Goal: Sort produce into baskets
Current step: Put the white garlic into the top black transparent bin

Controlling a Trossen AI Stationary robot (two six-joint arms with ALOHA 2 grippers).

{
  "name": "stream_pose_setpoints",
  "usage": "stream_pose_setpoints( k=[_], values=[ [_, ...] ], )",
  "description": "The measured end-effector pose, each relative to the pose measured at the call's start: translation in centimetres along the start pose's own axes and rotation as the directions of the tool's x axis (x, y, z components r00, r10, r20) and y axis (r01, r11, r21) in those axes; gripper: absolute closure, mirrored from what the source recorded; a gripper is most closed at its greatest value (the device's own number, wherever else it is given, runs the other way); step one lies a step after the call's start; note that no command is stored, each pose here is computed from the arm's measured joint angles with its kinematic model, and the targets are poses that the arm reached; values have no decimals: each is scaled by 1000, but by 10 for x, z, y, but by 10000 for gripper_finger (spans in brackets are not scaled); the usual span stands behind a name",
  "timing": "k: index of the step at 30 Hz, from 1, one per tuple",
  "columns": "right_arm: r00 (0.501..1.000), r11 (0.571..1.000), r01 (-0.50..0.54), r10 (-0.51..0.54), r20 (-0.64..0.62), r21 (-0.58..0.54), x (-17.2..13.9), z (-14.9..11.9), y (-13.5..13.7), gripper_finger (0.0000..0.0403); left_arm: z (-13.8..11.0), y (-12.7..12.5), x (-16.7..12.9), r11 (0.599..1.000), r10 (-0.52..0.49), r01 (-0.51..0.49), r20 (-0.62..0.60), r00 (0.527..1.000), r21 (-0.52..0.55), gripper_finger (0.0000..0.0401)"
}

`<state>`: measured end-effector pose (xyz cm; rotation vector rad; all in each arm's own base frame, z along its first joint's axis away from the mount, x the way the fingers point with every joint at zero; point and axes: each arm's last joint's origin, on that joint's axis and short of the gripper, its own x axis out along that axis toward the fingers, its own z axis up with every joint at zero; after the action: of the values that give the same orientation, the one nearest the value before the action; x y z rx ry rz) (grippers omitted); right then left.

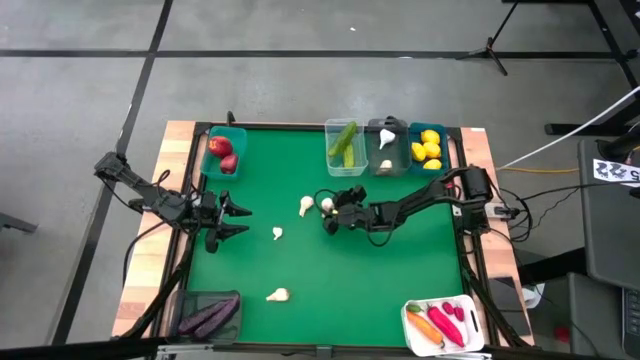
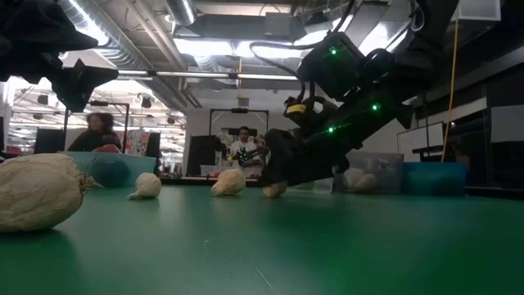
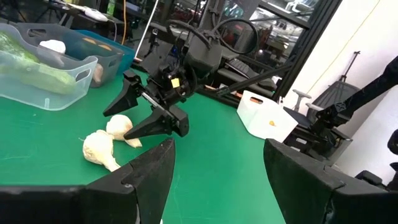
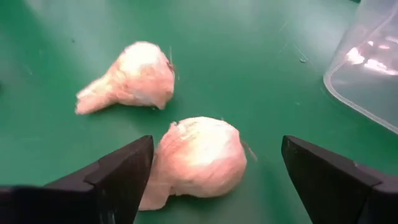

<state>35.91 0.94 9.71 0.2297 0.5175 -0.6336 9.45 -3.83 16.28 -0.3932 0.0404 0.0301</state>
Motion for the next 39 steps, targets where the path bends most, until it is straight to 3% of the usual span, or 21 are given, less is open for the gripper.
stream_pose_setpoints(
  k=[6,19,28,34,39],
  values=[
    [1000,1000,4,-4,-9,19,1,-2,0,83,0,0,0,1000,3,-3,-2,1000,-17,161],
    [994,994,-105,106,-41,31,1,-1,4,243,0,0,0,1000,3,-3,-2,1000,-21,161],
    [978,977,-205,207,-23,54,-8,14,9,227,0,0,0,1000,3,-3,-3,1000,-22,161],
    [968,970,-243,240,73,28,-32,51,8,225,0,0,0,1000,3,-3,-3,1000,-20,161],
    [971,979,-204,204,122,-14,-57,86,-13,224,0,0,0,1000,3,-3,-3,1000,-20,161]
  ],
)
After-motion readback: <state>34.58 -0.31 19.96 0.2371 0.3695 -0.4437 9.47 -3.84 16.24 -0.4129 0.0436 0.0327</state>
